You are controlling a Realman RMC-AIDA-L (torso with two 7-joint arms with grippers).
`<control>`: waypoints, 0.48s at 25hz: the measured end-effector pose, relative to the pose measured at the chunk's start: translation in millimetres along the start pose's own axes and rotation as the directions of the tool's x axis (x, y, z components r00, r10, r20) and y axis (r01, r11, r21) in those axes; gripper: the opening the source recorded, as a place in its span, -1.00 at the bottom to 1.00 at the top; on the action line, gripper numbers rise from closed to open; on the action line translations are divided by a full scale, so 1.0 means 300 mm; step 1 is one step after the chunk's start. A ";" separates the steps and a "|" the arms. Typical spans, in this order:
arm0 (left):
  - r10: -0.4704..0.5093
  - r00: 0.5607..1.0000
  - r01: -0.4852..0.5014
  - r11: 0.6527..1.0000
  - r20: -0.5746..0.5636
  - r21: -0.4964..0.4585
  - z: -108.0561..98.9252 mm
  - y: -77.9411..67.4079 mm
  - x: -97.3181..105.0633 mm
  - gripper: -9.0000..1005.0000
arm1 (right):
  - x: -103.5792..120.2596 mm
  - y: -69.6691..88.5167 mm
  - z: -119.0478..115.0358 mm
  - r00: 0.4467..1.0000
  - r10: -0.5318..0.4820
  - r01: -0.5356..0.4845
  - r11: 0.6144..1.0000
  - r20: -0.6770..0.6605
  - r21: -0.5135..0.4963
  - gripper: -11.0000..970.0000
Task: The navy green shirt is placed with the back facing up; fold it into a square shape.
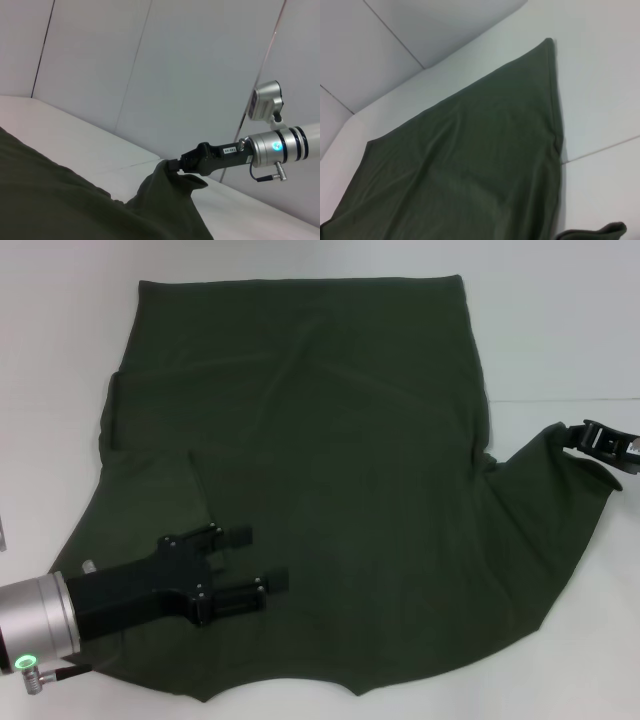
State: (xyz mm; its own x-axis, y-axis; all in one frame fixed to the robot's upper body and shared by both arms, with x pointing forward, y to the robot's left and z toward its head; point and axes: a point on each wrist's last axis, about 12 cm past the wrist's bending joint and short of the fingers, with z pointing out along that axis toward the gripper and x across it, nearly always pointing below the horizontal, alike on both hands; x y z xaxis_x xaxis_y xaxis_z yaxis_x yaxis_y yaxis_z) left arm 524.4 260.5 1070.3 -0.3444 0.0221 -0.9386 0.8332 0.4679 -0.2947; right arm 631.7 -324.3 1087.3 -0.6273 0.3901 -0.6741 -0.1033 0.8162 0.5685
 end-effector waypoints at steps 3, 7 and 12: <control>-0.001 1.000 0.001 1.000 0.001 0.001 0.001 -0.001 0.000 0.73 | -0.010 0.005 0.003 1.000 -0.011 0.011 1.000 0.002 -0.001 -0.87; -0.002 1.000 0.002 1.000 0.001 0.001 0.002 -0.001 0.001 0.73 | -0.023 0.009 0.004 1.000 -0.025 0.025 1.000 0.006 -0.002 -0.85; -0.007 1.000 0.007 1.000 0.001 0.004 0.003 -0.003 0.004 0.73 | -0.034 0.014 0.001 0.999 -0.033 0.033 0.999 0.008 -0.011 -0.84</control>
State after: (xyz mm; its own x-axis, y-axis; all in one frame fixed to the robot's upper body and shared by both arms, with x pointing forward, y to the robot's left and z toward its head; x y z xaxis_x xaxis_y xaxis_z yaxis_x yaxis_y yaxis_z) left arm 523.6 259.4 1069.5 -0.3493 0.0177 -0.9368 0.8324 0.4649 -0.3016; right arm 638.0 -324.5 1096.5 -0.6170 0.3665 -0.6964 -0.1327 0.8238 0.5511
